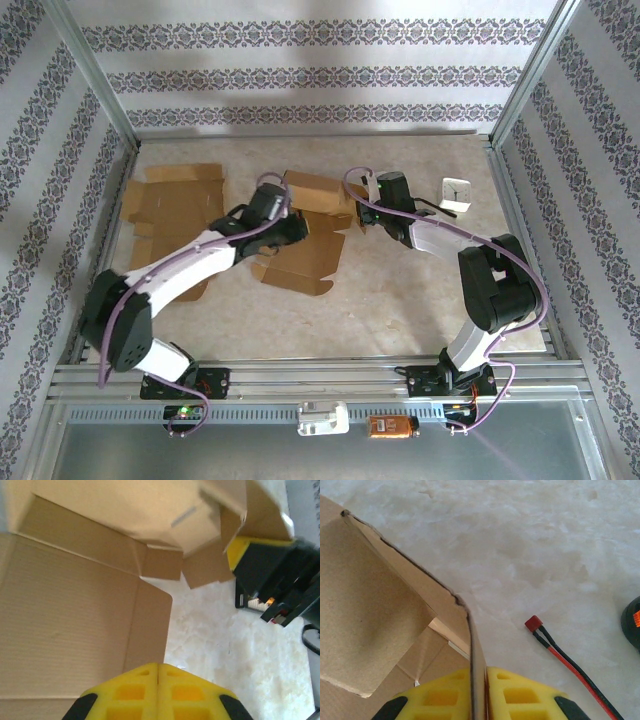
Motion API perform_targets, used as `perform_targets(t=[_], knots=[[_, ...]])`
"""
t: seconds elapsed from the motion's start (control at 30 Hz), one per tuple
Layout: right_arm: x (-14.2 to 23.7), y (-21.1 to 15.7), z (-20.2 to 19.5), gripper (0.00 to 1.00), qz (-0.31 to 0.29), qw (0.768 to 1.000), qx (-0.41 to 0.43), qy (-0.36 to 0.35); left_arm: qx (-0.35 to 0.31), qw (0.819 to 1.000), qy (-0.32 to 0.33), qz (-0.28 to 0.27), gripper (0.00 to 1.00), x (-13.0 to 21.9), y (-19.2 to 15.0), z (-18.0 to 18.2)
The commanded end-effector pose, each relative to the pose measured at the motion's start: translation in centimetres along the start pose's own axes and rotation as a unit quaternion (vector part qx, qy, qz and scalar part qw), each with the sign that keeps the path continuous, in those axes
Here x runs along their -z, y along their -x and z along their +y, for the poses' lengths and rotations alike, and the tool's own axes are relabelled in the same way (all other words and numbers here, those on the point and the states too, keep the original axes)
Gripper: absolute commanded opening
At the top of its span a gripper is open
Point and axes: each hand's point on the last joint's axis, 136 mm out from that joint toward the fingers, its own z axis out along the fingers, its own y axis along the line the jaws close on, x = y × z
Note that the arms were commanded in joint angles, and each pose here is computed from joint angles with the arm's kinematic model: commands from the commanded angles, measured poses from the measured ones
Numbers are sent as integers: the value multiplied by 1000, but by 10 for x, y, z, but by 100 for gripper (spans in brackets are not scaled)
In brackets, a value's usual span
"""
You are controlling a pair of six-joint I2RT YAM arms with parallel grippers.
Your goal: Fold the paper box
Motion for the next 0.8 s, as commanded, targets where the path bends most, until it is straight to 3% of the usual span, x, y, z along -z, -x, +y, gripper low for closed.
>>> perform_targets(t=[0.0,0.13,0.3,0.5,0.77], knots=[[5,6,7,15,-13,1000,5,6,-9,1000,-12,14,0,-37,-9,-11],[7,6,8,16,-12,1000,3,10,-12,998,-5,58,0,-84,-30,-2],[9,8,11,16,-12,1000,-2,16,3,995,-16,95,0,-119,-52,7],[12,12,11,16,-3,997,-78,13,9,994,-2,110,0,-137,-66,23],[12,9,22,20,30,976,-214,30,20,992,-3,123,0,-152,-75,29]])
